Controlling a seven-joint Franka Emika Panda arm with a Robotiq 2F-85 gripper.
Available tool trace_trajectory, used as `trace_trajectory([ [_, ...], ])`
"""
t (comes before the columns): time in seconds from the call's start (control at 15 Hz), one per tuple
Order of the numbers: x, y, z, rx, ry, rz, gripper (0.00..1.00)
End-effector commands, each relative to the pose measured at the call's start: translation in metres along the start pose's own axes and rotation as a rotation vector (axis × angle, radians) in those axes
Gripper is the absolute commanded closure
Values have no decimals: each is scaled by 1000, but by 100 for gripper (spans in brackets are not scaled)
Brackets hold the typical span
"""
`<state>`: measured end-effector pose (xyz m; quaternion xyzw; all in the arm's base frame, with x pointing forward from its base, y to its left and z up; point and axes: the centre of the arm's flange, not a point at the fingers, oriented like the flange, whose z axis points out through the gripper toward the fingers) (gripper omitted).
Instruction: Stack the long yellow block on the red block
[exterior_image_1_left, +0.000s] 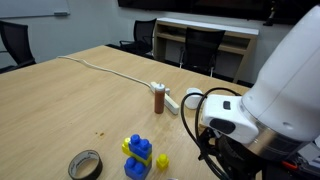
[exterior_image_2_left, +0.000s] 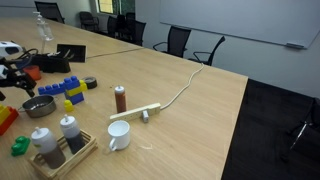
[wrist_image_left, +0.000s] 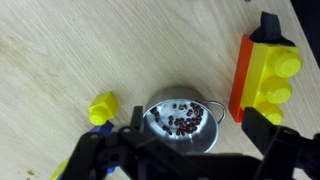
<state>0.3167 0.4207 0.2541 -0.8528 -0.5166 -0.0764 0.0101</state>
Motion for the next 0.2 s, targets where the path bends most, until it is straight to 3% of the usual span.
trace_trajectory([
  [0.0,0,0,0,0,0,0,0],
  [0.13,0,0,0,0,0,0,0],
])
